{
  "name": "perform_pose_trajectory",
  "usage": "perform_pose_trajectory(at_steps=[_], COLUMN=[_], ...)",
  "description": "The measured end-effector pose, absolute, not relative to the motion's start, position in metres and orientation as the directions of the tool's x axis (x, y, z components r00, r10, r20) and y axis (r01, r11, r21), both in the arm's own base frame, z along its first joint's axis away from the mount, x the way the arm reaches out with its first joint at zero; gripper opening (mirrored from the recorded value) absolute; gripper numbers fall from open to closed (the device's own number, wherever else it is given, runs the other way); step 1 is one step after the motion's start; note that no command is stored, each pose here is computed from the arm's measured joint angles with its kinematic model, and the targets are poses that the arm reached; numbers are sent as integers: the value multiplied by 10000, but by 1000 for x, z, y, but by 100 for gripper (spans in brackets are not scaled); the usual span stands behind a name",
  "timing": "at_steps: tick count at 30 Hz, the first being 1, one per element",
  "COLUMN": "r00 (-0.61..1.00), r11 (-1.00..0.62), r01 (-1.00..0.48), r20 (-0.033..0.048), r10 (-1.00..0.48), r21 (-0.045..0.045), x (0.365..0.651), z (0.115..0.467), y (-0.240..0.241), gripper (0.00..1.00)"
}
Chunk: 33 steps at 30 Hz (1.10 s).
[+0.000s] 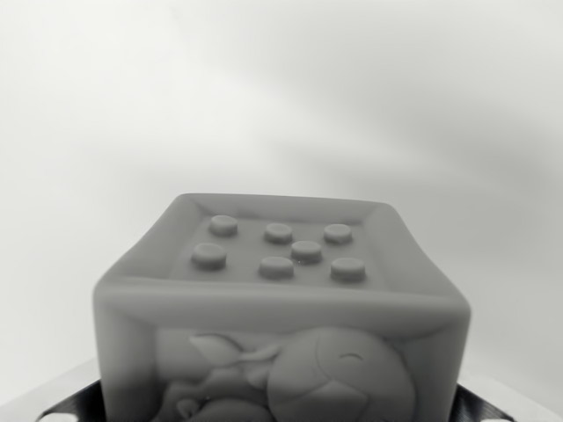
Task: Destack cube
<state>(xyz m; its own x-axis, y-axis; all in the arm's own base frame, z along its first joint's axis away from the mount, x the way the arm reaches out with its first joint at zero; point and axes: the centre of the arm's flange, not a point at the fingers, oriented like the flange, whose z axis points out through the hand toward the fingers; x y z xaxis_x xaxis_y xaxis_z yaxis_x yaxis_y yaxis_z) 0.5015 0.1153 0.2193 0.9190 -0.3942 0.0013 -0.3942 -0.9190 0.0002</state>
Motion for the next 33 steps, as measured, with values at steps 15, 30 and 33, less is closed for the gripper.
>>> perform_pose_trajectory(at_steps=[15, 30, 33], r00=[9106, 9066, 9062], r11=[-9106, -9066, -9062], r01=[-4133, -4220, -4228], r20=[23, -30, -32], r10=[-4133, -4220, -4228], r21=[-8, 67, 72], x=[508, 510, 510], z=[216, 188, 180], y=[143, 155, 155], gripper=[0, 0, 0])
